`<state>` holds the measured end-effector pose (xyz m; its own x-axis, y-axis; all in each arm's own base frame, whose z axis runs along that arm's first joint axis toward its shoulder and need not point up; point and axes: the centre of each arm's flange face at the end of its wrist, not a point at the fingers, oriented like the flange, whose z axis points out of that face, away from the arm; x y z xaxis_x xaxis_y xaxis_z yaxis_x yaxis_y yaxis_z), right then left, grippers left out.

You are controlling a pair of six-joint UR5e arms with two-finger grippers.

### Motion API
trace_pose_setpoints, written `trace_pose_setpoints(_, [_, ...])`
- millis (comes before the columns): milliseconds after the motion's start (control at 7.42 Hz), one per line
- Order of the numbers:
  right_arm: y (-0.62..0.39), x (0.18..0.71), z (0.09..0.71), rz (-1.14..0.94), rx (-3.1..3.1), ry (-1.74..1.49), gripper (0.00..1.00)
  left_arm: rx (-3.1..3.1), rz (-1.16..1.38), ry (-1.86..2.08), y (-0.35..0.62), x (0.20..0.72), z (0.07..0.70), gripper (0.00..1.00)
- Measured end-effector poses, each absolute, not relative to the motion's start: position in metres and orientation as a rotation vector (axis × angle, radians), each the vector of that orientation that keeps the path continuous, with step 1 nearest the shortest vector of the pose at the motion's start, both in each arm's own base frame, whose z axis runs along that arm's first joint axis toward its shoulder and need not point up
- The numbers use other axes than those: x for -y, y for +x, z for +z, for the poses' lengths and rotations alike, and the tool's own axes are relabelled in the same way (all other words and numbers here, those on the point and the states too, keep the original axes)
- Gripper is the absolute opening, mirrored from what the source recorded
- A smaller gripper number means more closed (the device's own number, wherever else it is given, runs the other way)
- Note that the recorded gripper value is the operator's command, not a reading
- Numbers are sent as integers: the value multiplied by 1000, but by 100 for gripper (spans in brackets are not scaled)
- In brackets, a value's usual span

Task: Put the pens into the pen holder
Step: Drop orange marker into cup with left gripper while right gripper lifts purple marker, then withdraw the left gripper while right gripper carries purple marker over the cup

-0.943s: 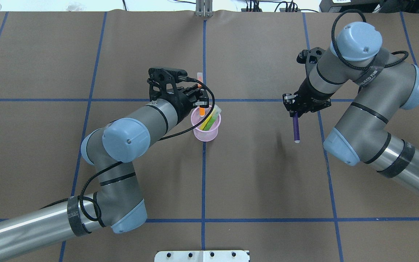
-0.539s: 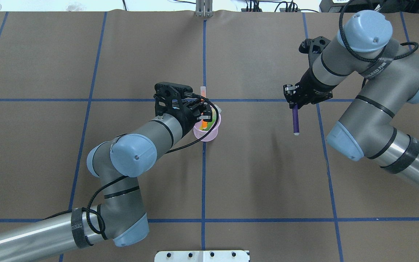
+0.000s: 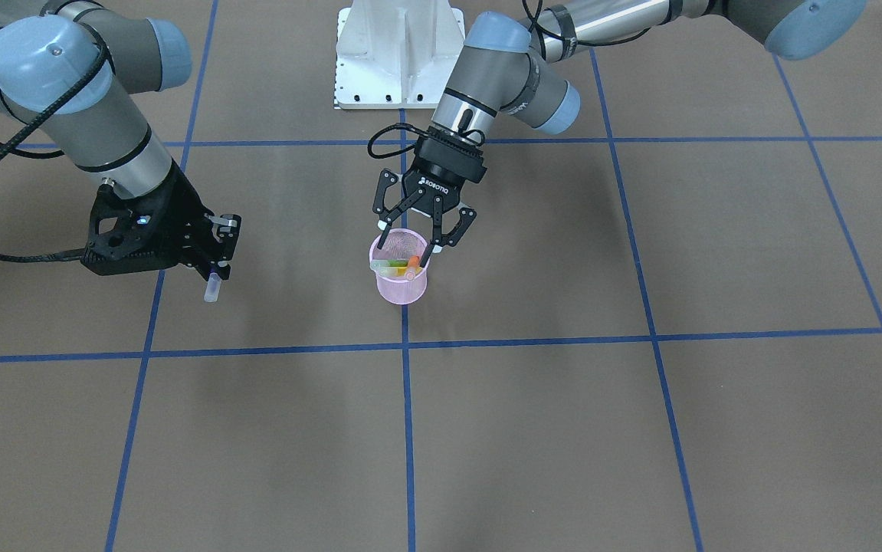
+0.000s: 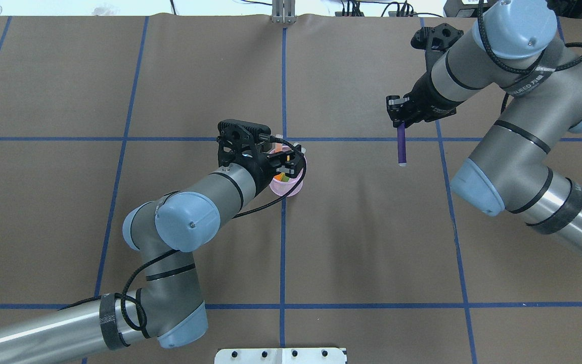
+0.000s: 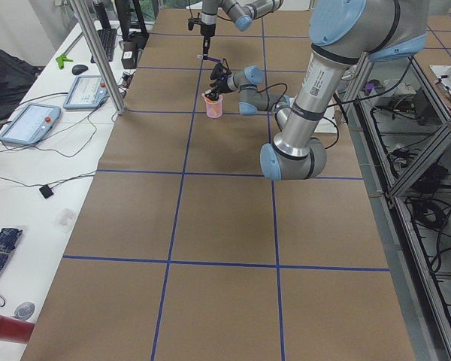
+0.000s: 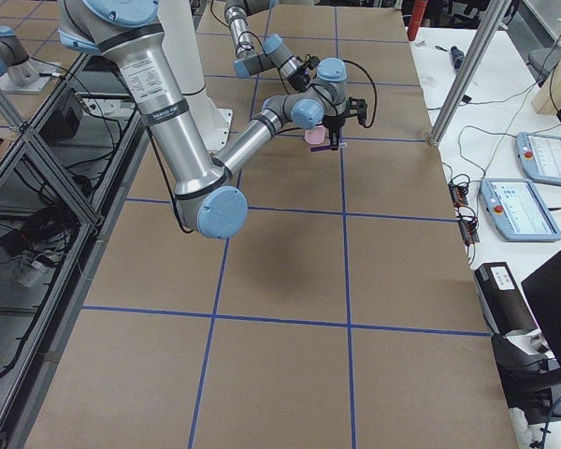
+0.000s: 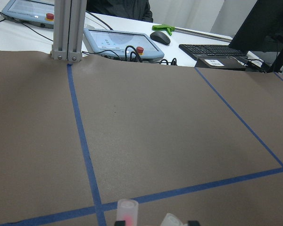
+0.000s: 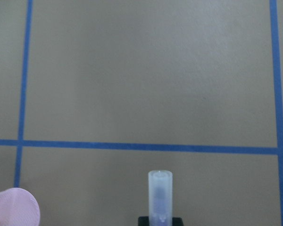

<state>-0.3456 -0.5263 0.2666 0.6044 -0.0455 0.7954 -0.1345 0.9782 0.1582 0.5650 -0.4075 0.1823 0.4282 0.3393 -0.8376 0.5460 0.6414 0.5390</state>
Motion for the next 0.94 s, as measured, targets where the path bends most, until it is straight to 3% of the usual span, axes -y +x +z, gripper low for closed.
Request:
trace_pose_setpoints(404, [-331, 531, 238, 55, 1006, 415, 0, -1212, -151, 906, 520, 439, 162, 89])
trace_pose_setpoints(943, [-340, 519, 210, 54, 1110, 664, 0, -1155, -21, 577, 371, 577, 206, 90])
